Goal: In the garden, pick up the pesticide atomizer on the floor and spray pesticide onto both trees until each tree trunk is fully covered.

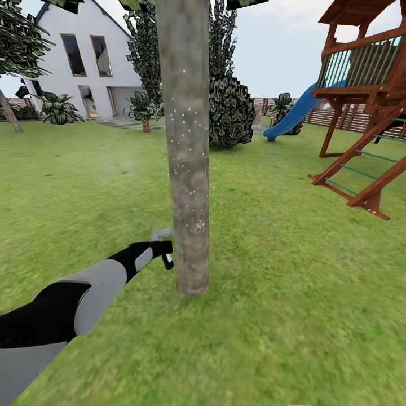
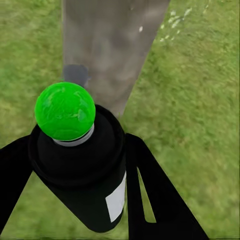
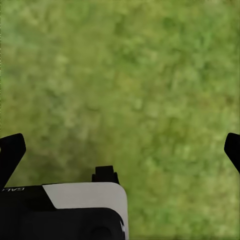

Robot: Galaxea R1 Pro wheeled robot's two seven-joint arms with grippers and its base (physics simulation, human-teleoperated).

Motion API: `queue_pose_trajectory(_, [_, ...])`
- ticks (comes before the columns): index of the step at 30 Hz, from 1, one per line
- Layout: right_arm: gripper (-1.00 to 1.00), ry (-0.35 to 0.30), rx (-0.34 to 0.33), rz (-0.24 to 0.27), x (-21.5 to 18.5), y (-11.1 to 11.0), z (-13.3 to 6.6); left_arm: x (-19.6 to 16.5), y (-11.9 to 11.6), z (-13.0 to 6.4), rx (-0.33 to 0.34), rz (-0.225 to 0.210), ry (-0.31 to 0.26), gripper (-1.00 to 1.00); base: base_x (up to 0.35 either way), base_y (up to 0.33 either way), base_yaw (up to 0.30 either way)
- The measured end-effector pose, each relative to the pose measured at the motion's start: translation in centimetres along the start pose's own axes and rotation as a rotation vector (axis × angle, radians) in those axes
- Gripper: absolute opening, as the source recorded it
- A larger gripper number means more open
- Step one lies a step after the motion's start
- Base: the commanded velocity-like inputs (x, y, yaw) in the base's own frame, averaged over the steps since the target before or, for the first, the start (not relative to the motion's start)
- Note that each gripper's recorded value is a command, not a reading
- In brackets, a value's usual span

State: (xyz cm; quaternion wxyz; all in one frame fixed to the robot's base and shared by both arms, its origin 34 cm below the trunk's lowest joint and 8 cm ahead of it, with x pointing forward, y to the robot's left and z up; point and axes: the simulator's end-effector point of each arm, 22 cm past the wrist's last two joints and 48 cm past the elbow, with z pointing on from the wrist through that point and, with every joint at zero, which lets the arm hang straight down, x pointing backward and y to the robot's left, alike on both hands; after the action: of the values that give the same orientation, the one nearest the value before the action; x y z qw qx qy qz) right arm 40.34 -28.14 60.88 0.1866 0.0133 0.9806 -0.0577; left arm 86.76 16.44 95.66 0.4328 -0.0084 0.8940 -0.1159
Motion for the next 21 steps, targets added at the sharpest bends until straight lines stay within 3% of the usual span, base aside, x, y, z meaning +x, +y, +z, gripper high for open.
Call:
queue_pose_trajectory(7, [1.0, 0.0, 0.0, 0.0, 0.0, 0.0, 0.0, 7.8, 2.1, 0.5, -0.026, -0.015, 0.011, -1.0, 0.0, 0.005, 0.0])
queue_pose_trajectory(16, [1.0, 0.0, -0.004, 0.001, 0.0, 0.2, 0.0, 10.0, 2.3, 0.4, -0.026, -0.019, 0.025, -1.0, 0.125, 0.267, -0.001])
queue_pose_trajectory(21, [1.0, 0.0, -0.004, 0.001, 0.0, 0.2, 0.0, 10.1, 2.1, 0.5, -0.023, -0.02, 0.028, -1.0, 0.043, 0.344, -0.26])
